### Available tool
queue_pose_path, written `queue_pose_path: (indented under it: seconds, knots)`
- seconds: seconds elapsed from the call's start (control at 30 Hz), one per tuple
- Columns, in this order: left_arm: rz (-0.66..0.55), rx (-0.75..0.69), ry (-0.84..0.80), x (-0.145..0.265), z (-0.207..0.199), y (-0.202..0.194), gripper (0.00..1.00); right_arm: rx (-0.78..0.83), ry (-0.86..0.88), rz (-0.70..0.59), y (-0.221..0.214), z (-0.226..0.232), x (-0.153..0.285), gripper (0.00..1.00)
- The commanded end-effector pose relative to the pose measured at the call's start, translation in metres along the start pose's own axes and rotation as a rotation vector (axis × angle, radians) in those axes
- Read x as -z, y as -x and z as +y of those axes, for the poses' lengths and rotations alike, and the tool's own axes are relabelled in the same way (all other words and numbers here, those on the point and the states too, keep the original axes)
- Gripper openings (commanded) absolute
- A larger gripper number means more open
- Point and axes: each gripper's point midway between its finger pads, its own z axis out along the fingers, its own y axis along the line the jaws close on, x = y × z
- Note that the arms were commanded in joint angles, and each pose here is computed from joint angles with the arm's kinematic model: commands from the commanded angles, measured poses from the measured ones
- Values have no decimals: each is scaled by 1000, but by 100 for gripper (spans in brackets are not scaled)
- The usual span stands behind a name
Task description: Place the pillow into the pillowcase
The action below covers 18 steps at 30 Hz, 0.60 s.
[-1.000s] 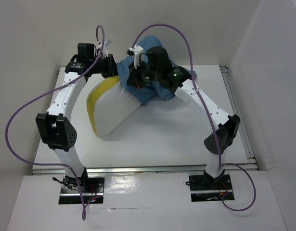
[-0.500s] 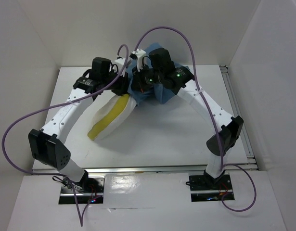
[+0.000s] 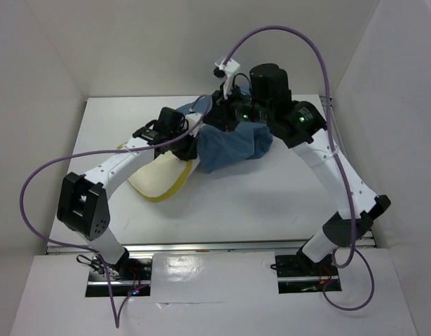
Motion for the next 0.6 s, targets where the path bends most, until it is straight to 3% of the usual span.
queue_pose_path:
  seconds: [0.0, 0.13, 0.17, 0.2, 0.23, 0.3, 0.33, 0.47, 0.57]
  knots:
    - [-38, -48, 19, -12, 6, 6, 0, 41, -118, -74, 16, -10, 23, 19]
    - [18, -65, -60, -20, -8, -11, 0, 51, -243, -134, 26, -28, 38, 21]
    - [65, -84, -93, -23, -16, -23, 5, 51, -283, -146, 29, -34, 40, 22]
    - [79, -96, -143, -22, -28, -27, 14, 48, -304, -137, 26, -39, 39, 23]
    - [97, -96, -169, -22, -32, -34, 35, 47, -320, -137, 26, -41, 40, 23]
    - [117, -114, -201, -18, -45, -40, 52, 55, -337, -136, 26, -46, 37, 26]
    - [131, -131, -189, -15, -43, -46, 71, 54, -353, -136, 26, -49, 38, 28]
    - [123, -202, -80, 2, -44, -39, 82, 66, -413, -121, 15, -65, 27, 30]
    - [49, -222, 88, 28, -25, -13, 99, 70, -484, -124, 10, -82, 25, 32]
